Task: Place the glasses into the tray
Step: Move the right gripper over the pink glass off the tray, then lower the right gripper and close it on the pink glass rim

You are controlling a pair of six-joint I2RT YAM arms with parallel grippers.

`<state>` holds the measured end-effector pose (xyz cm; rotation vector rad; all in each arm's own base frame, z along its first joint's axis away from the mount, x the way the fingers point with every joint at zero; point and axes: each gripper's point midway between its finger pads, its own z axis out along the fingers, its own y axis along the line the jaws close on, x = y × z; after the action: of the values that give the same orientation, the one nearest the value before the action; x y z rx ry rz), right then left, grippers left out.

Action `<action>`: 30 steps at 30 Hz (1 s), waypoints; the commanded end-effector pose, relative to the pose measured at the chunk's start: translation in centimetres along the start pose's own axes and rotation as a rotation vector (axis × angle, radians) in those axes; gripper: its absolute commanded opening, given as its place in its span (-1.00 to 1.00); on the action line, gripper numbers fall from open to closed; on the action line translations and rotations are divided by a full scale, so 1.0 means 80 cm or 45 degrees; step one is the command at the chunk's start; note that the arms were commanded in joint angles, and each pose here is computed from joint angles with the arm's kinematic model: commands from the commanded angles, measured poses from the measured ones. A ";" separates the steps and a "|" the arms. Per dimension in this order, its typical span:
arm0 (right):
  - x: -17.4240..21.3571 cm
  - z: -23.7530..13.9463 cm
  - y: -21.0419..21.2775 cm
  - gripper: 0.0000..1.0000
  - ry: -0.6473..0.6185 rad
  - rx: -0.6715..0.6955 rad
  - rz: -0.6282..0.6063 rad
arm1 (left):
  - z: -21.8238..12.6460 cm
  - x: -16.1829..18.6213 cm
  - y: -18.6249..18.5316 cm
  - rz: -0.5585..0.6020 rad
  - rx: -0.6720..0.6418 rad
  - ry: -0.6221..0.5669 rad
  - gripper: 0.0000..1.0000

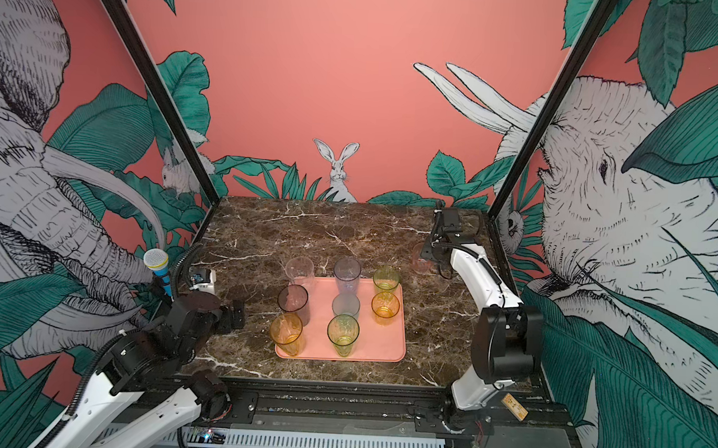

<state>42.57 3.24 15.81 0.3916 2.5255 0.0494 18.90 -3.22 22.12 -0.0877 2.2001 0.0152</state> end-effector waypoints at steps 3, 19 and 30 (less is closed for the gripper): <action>-0.008 0.024 -0.002 0.16 0.027 0.000 0.041 | 0.002 0.001 0.004 0.000 -0.026 0.001 0.99; -0.003 0.073 -0.009 0.16 0.142 0.014 0.075 | 0.001 0.001 0.003 -0.003 -0.021 0.001 0.99; 0.002 0.089 -0.012 0.12 0.181 0.020 0.084 | 0.002 0.002 0.003 -0.001 -0.023 0.004 0.99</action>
<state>45.60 2.23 9.42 0.4780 2.6606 0.0787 18.91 -3.22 22.12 -0.0876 2.1997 0.0155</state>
